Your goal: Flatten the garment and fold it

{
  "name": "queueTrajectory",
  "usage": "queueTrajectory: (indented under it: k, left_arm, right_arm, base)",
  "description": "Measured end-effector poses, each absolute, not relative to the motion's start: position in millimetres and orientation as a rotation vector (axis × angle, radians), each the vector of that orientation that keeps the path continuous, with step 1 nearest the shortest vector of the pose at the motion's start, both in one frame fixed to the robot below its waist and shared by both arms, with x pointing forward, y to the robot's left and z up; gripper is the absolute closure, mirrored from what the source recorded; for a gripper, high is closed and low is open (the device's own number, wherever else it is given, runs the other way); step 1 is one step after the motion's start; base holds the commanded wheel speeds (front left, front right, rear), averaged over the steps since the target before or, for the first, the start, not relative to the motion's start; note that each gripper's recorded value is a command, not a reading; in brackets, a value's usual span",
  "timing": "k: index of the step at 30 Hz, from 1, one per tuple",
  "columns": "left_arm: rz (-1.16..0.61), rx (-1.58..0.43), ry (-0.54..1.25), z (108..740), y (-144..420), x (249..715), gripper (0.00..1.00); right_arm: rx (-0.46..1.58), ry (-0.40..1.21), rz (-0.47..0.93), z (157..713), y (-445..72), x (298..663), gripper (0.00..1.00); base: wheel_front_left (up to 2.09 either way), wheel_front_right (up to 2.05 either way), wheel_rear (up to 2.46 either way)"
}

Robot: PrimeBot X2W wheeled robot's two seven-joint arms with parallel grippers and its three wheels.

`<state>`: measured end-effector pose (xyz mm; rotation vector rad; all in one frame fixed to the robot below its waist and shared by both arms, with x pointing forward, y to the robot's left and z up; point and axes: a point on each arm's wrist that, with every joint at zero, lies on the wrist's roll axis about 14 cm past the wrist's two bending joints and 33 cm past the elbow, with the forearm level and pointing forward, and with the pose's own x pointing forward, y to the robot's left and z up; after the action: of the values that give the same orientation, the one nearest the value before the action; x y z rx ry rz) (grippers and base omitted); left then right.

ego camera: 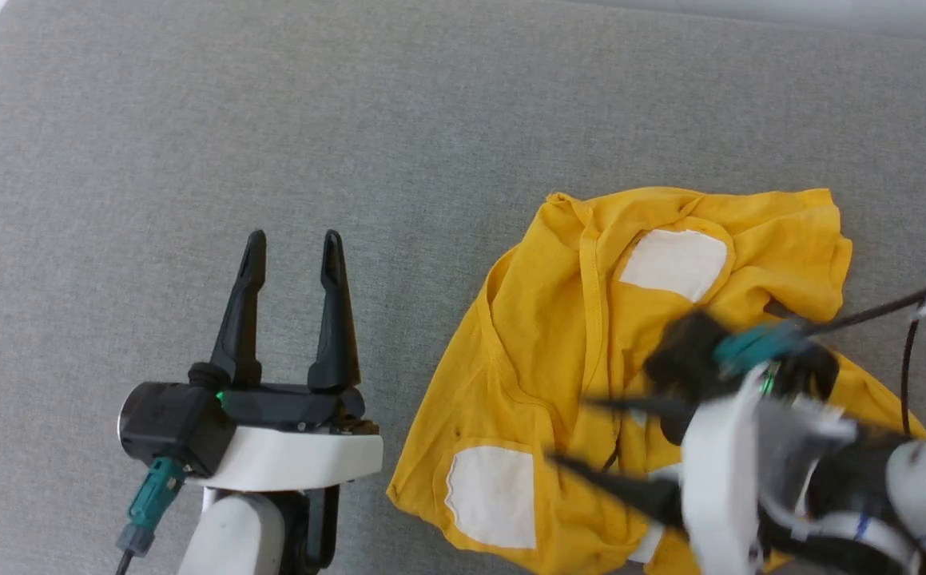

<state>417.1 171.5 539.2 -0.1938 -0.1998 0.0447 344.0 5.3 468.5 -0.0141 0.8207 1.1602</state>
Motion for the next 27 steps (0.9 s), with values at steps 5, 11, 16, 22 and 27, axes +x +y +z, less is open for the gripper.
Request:
queueTrajectory:
  k: [5,11,16,22,27]
  left_arm:
    - [0.04,-0.195,-0.198,539.0,169.6,416.5,0.0]
    - [0.037,-0.197,-0.197,538.3,168.6,417.3,0.0]
    - [0.032,-0.202,-0.181,533.1,166.2,417.8,0.0]
    - [0.052,-0.196,-0.166,528.1,171.4,417.3,0.0]
    - [0.055,-0.197,-0.154,523.9,172.2,417.7,0.0]
  right_arm:
    - [0.147,0.461,0.968,529.8,-0.3,414.4,0.0]
    - [-0.009,0.342,0.539,532.2,-91.2,484.9,0.0]
    - [-0.172,0.568,0.36,476.7,-148.4,480.6,0.0]
    - [-0.078,0.891,0.412,430.7,-149.5,424.2,0.0]
    - [-0.103,0.962,0.411,417.2,-155.4,409.0,0.0]
  base:
    - [0.0,0.0,0.0]
    - [0.0,0.0,0.0]
    - [0.0,0.0,0.0]
    - [0.0,0.0,0.0]
    - [0.0,0.0,0.0]
